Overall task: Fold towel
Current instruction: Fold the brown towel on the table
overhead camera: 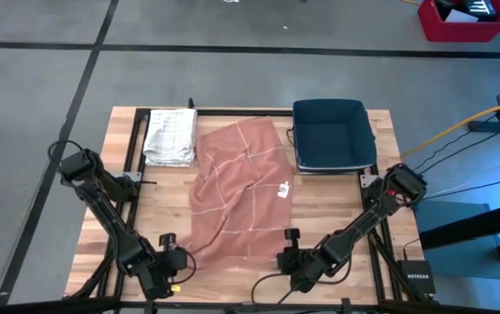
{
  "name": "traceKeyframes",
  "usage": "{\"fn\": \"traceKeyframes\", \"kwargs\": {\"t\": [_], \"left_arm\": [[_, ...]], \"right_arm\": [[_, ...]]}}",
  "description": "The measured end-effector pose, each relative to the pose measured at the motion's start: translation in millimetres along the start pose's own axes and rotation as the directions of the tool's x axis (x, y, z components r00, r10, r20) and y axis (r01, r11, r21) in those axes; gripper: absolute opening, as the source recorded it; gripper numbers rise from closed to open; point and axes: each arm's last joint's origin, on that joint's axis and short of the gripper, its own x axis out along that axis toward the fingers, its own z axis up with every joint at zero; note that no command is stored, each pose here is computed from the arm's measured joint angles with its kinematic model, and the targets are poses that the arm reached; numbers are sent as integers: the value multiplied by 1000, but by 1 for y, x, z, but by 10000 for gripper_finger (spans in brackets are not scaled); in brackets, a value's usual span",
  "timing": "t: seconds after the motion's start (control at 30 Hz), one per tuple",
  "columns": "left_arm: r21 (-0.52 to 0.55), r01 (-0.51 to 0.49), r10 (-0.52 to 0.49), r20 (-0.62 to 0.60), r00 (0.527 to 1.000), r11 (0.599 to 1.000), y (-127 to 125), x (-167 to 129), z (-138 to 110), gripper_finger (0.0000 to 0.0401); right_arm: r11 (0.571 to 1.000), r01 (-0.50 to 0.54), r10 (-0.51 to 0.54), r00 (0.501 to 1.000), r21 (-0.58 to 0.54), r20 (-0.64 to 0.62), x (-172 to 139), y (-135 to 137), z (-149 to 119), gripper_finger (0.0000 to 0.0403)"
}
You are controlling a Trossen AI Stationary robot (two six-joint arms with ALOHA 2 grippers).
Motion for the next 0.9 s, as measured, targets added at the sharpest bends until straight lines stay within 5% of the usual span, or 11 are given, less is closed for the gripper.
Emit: {"fn": "traceKeyframes", "kwargs": {"t": [0.27, 0.9], "left_arm": [[-36, 68, -66, 69, 995, 997, -9, -10, 10, 1], [-189, 306, -284, 136, 949, 933, -41, -25, -9, 0]], "right_arm": [[998, -67, 66, 997, 12, 39, -11, 2, 8, 4], [991, -125, 121, 989, 39, 81, -18, 13, 9, 2]]}}
